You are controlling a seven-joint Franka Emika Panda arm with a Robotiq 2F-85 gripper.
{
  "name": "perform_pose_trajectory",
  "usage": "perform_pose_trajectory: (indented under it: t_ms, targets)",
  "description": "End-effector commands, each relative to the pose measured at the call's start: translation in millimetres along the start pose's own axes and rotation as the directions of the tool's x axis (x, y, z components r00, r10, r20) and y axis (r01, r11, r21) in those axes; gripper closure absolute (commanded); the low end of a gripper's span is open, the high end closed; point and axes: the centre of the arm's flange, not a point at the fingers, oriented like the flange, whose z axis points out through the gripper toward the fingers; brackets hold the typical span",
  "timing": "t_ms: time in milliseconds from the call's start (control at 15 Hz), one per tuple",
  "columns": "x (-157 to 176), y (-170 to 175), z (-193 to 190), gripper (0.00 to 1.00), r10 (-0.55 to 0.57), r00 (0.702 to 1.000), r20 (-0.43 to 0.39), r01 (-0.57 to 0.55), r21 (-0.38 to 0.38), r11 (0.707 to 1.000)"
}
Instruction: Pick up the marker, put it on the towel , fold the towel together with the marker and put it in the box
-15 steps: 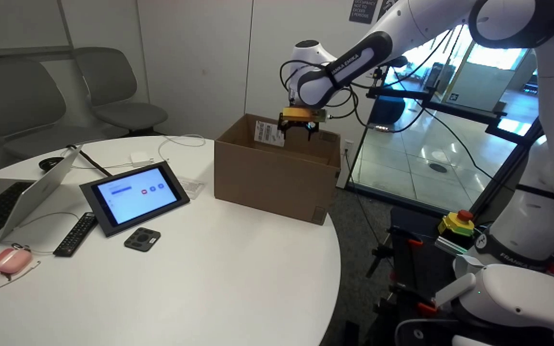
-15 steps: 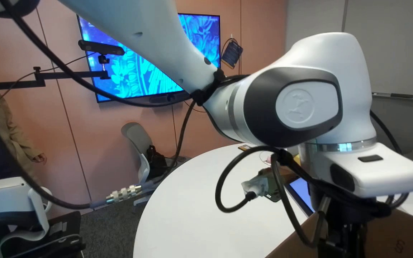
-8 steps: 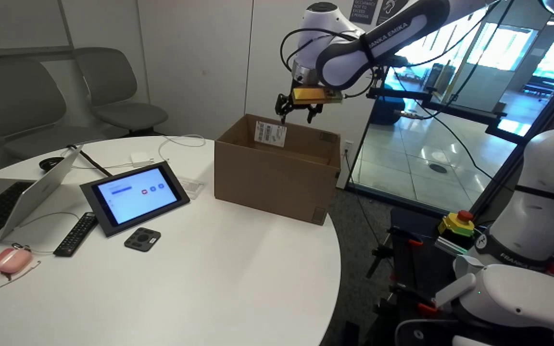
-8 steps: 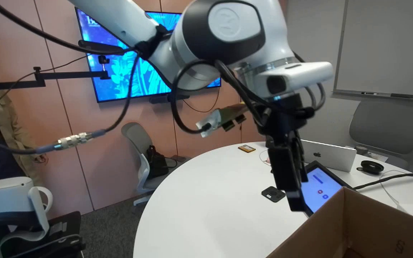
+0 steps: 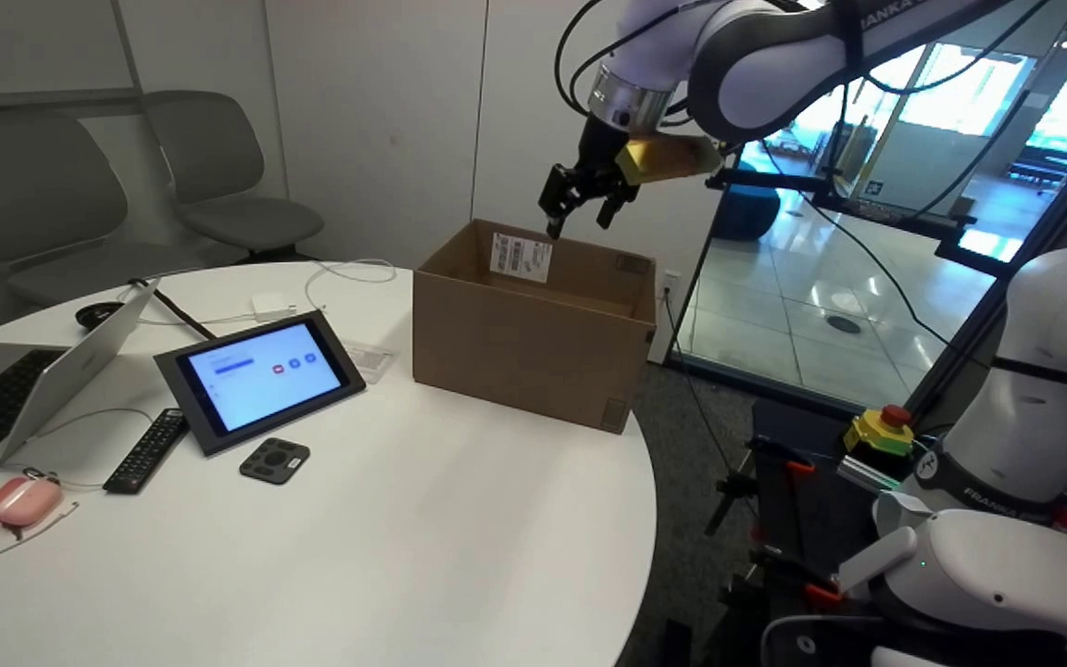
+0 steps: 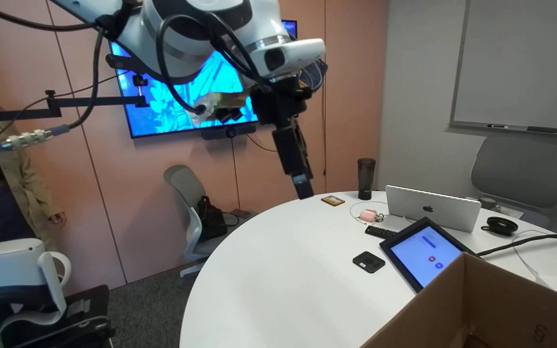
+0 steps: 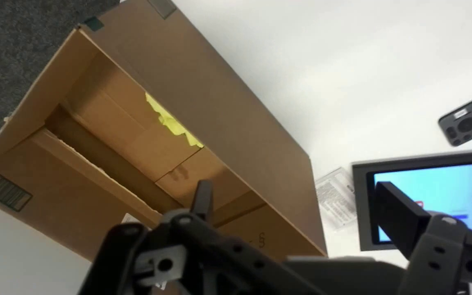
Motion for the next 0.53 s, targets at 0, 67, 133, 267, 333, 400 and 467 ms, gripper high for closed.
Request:
perform_pose_trajectory:
  t_ms: [0,67,133,267,333,400,467]
  targets:
    - [-35.7,5.2,-46.7,0.0,-0.106,0.993,0.048,0.103,0.046,0.994]
    - [-41.3,5.8,-56.7,0.0,-0.13,0.989,0.073,0.127,0.052,0.991]
    - [-47.4,6.1,-65.2,0.0,-0.149,0.984,0.094,0.144,0.058,0.988]
    - [-58.1,12.1,-85.4,0.0,-0.186,0.972,0.143,0.178,0.065,0.982]
    - [-63.7,17.2,-95.4,0.0,-0.202,0.966,0.161,0.192,0.073,0.979]
    - [-69.7,21.1,-103.4,0.0,-0.219,0.959,0.179,0.208,0.08,0.975]
    - [-73.7,27.1,-112.1,0.0,-0.235,0.951,0.199,0.222,0.087,0.971]
